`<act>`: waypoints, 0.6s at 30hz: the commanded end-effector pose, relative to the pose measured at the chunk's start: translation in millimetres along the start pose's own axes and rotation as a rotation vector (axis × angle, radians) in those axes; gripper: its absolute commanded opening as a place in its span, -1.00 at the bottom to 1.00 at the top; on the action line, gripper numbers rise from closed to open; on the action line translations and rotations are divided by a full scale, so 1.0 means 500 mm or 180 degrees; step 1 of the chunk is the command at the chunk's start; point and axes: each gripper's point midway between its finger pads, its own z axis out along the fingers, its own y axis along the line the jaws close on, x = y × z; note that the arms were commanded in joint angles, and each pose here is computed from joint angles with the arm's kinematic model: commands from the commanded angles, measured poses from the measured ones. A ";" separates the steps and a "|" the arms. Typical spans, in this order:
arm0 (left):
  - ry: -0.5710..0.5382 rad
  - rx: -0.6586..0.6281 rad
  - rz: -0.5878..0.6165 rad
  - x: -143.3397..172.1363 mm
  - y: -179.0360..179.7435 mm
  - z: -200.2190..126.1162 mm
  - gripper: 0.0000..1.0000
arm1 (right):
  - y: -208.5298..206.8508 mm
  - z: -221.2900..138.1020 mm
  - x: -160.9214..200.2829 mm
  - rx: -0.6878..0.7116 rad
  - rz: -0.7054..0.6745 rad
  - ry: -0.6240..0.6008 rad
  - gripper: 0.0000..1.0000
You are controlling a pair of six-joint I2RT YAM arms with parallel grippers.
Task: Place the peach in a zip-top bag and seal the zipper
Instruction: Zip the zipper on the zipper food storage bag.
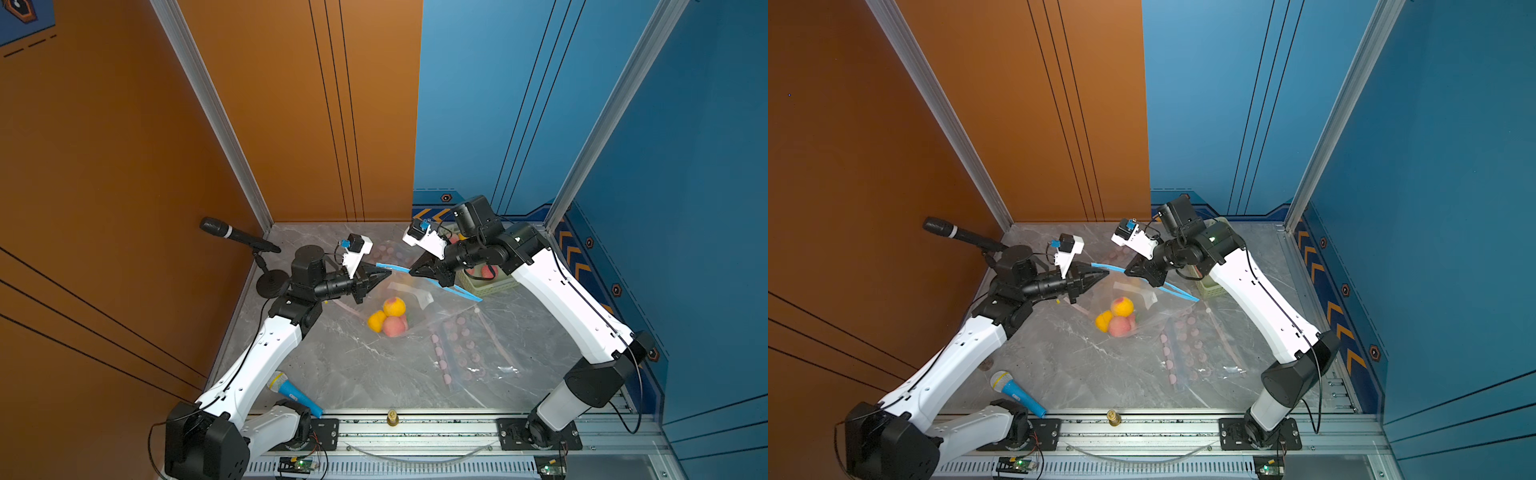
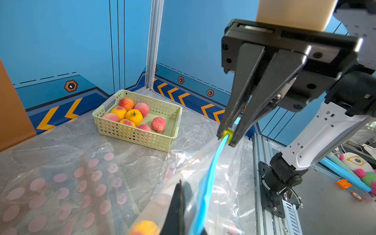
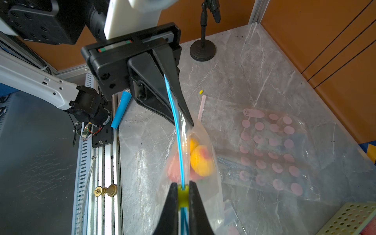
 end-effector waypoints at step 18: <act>-0.0165 -0.0558 -0.0034 -0.012 0.057 -0.058 -1.00 | -0.008 -0.054 0.076 0.0267 0.0172 0.0253 -1.00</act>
